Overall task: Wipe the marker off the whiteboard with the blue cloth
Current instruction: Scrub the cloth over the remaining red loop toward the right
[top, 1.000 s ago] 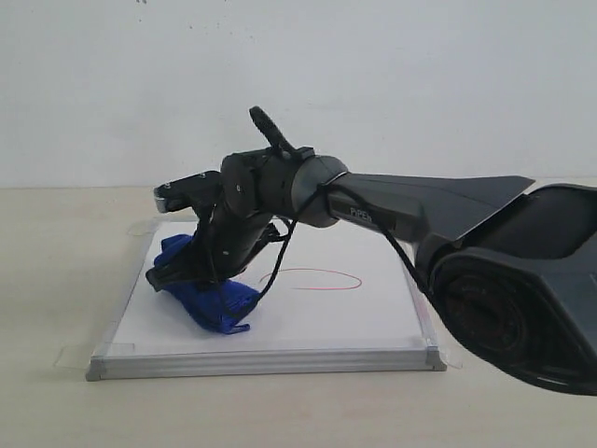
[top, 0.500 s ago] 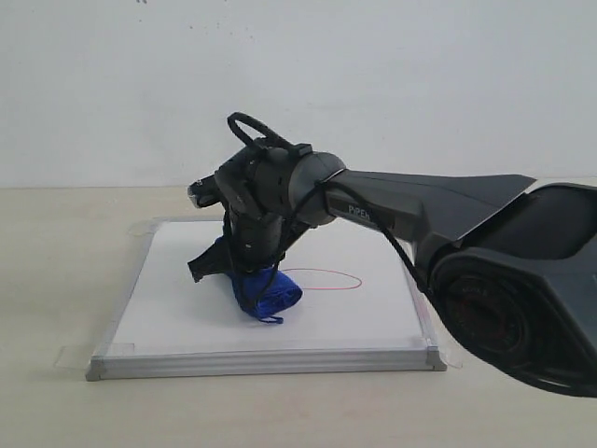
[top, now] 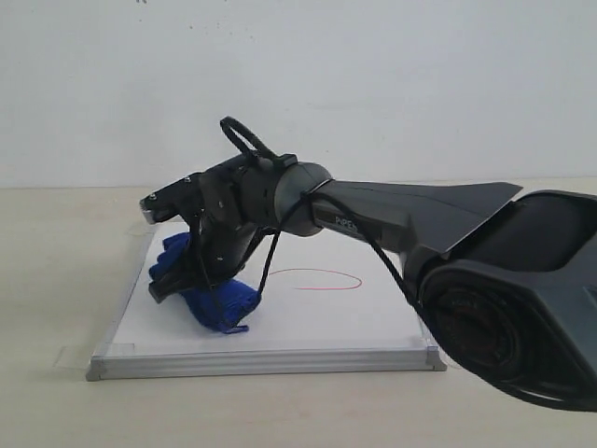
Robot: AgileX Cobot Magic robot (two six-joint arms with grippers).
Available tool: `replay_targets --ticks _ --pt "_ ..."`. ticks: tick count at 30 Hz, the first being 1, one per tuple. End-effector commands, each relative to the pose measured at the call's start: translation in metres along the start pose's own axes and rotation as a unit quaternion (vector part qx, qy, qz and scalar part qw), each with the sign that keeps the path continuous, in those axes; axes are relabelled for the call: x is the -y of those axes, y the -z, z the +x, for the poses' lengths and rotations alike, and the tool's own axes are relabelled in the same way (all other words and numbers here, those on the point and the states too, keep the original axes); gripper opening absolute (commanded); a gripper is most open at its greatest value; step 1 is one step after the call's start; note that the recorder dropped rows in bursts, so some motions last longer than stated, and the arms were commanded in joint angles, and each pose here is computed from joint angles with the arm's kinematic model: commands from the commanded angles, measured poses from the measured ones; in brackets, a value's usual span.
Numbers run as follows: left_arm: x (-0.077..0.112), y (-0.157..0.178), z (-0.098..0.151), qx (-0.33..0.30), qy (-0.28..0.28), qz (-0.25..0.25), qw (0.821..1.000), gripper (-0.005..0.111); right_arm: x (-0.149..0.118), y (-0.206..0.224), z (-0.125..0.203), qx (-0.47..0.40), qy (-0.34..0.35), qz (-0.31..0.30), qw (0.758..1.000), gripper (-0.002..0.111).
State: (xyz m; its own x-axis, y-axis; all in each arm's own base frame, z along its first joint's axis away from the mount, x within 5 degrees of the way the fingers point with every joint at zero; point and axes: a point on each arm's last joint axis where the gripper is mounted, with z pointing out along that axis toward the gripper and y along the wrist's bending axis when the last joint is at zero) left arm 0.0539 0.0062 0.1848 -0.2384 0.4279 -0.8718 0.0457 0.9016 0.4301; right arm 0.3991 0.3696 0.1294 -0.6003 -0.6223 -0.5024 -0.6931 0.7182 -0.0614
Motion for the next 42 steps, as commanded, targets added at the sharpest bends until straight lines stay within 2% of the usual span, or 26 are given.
replay_targets --ticks 1,5,8,10,12,14,16,18,20,22,25,29,31,33,36,40,42 --pt "0.0 0.0 0.001 0.001 -0.002 -0.001 1.0 0.004 0.028 0.001 0.022 -0.116 0.032 0.134 0.984 0.0" --pt "0.0 0.0 0.001 0.001 -0.002 -0.001 1.0 0.004 0.048 0.013 0.035 -0.208 0.085 0.234 0.946 0.0" --pt "0.0 0.0 0.001 0.001 -0.002 -0.001 1.0 0.004 0.052 0.012 0.038 -0.221 0.072 0.214 0.949 0.0" --pt "0.0 0.0 0.001 0.001 -0.002 -0.001 1.0 0.004 0.042 0.008 0.041 -0.226 0.075 0.139 0.961 0.0" --pt "0.0 0.0 0.001 0.001 -0.002 -0.001 1.0 0.004 0.02 0.002 0.038 -0.196 0.1 0.015 0.975 0.0" --pt "0.0 0.0 0.001 0.001 -0.002 -0.001 1.0 0.004 0.004 0.001 0.033 -0.16 0.099 -0.075 0.979 0.0" --pt "0.0 0.0 0.001 0.001 -0.002 -0.001 1.0 0.004 -0.009 0.002 0.028 -0.127 0.103 -0.143 0.976 0.0" --pt "0.0 0.0 0.001 0.001 -0.002 -0.001 1.0 0.004 -0.014 0.003 0.026 -0.111 0.101 -0.169 0.974 0.0" --pt "0.0 0.0 0.001 0.001 -0.002 -0.001 1.0 0.004 -0.012 0.002 0.026 -0.114 0.097 -0.156 0.976 0.0" --pt "0.0 0.0 0.001 0.001 -0.002 -0.001 1.0 0.004 -0.004 0.001 0.028 -0.13 0.097 -0.114 0.98 0.0" --pt "0.0 0.0 0.001 0.001 -0.002 -0.001 1.0 0.004 0.015 0.001 0.035 -0.177 0.066 -0.005 0.982 0.0" --pt "0.0 0.0 0.001 0.001 -0.002 -0.001 1.0 0.004 0.046 0.01 0.041 -0.229 0.061 0.168 0.957 0.0" --pt "0.0 0.0 0.001 0.001 -0.002 -0.001 1.0 0.004 0.053 0.012 0.039 -0.221 0.064 0.212 0.95 0.0" --pt "0.0 0.0 0.001 0.001 -0.002 -0.001 1.0 0.004 0.053 0.012 0.039 -0.221 0.064 0.212 0.95 0.0" --pt "0.0 0.0 0.001 0.001 -0.002 -0.001 1.0 0.004 0.043 0.008 0.039 -0.215 0.049 0.158 0.963 0.0" --pt "0.0 0.0 0.001 0.001 -0.002 -0.001 1.0 0.004 0.012 -0.002 0.025 -0.121 0.046 -0.009 0.992 0.0" --pt "0.0 0.0 0.001 0.001 -0.002 -0.001 1.0 0.004 0.001 -0.003 0.016 -0.07 0.044 -0.07 0.994 0.0"
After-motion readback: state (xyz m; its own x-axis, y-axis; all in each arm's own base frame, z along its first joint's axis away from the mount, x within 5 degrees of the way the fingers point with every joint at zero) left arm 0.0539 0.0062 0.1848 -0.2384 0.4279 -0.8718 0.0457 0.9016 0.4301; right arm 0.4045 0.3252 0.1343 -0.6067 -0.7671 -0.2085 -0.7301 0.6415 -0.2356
